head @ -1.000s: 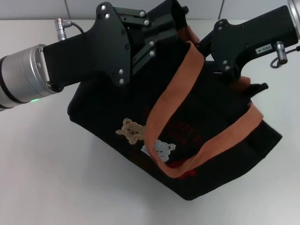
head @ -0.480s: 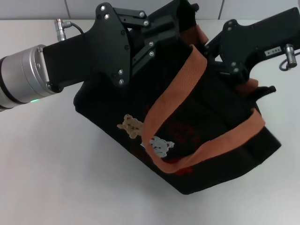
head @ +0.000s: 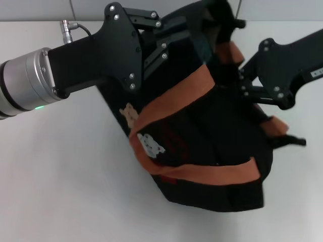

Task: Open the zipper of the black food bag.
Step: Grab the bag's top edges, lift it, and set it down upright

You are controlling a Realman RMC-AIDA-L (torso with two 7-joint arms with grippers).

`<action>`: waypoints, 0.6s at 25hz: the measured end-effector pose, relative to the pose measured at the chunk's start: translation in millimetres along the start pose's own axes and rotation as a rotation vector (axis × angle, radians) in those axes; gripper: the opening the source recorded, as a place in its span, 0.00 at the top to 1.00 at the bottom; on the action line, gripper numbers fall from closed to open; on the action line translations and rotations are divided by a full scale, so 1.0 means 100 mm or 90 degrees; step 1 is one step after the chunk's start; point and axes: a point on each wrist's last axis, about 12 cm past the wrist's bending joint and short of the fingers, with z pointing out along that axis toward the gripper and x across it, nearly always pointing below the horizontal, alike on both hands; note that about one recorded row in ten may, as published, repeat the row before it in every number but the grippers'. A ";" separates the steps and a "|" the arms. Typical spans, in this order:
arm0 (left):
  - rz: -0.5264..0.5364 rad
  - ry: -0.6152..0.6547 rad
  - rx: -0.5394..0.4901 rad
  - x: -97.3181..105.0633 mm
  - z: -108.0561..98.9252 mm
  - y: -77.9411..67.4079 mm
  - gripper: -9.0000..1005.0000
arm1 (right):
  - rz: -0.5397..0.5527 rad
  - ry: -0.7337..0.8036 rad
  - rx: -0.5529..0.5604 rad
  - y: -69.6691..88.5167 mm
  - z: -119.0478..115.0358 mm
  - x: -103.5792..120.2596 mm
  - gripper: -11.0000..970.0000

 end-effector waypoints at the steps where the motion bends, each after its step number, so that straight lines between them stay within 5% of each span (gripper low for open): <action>1: 0.001 0.000 -0.001 0.00 0.00 0.00 0.92 | 0.002 0.004 0.001 0.01 -0.02 0.01 0.99; 15: 0.010 0.001 -0.038 -0.01 -0.08 0.02 0.99 | 0.008 0.022 -0.016 0.16 -0.08 0.09 0.99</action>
